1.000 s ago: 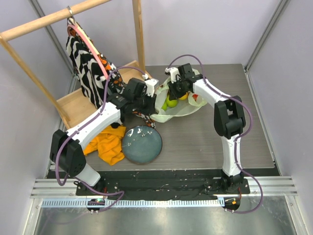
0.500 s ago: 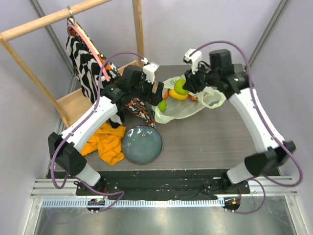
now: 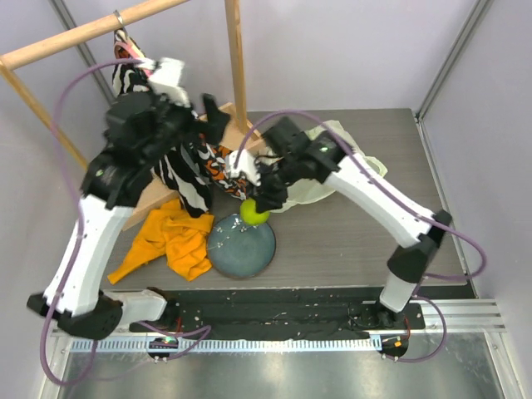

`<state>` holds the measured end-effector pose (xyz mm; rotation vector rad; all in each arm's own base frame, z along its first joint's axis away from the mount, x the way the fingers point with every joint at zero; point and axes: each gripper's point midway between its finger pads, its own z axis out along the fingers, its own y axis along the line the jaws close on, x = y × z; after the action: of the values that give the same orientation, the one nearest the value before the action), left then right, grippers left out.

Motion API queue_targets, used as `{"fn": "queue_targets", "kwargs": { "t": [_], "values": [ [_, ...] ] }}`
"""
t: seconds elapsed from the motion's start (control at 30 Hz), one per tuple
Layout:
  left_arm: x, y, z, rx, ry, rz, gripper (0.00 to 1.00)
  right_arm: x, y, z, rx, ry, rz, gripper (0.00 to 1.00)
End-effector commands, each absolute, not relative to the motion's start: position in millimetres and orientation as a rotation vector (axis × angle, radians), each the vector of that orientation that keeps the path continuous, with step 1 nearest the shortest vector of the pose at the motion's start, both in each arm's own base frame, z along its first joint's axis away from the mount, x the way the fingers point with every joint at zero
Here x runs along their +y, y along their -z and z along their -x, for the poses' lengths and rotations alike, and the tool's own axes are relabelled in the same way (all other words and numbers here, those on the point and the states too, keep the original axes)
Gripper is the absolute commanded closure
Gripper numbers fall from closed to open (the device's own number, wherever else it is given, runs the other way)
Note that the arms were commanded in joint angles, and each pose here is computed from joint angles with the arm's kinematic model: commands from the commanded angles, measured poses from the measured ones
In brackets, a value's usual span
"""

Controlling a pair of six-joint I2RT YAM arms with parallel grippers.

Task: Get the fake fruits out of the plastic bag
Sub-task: Place the fake fruit on the plate.

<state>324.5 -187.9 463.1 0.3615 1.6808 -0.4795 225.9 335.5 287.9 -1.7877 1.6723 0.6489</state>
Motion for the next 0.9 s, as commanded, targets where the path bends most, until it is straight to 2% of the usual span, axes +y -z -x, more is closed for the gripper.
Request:
{"fn": "queue_targets", "kwargs": {
  "t": [0.0, 0.3, 0.47, 0.77, 0.83, 0.87],
  "values": [
    [-126, -522, -301, 1.52, 0.437, -0.15, 0.0, 360, -264, -205, 1.615, -0.706, 1.96, 0.93],
    [-52, -530, -259, 1.418, 0.39, 0.039, 0.0, 435, -176, -200, 1.655, -0.703, 2.076, 0.93],
    [-46, -529, -228, 1.367, 0.366, 0.019, 0.0, 464, -138, -215, 1.673, -0.645, 2.068, 0.93],
    [-45, -514, -223, 1.387, 0.419, 0.059, 0.0, 476, -103, -230, 1.624, -0.434, 2.117, 0.92],
    [-47, -513, -224, 1.387, 0.433, 0.053, 0.0, 477, -103, -231, 1.619, -0.432, 2.105, 0.89],
    [-48, -511, -225, 1.394, 0.441, 0.054, 0.0, 477, -104, -230, 1.618, -0.432, 2.101, 0.72]
  ]
}}
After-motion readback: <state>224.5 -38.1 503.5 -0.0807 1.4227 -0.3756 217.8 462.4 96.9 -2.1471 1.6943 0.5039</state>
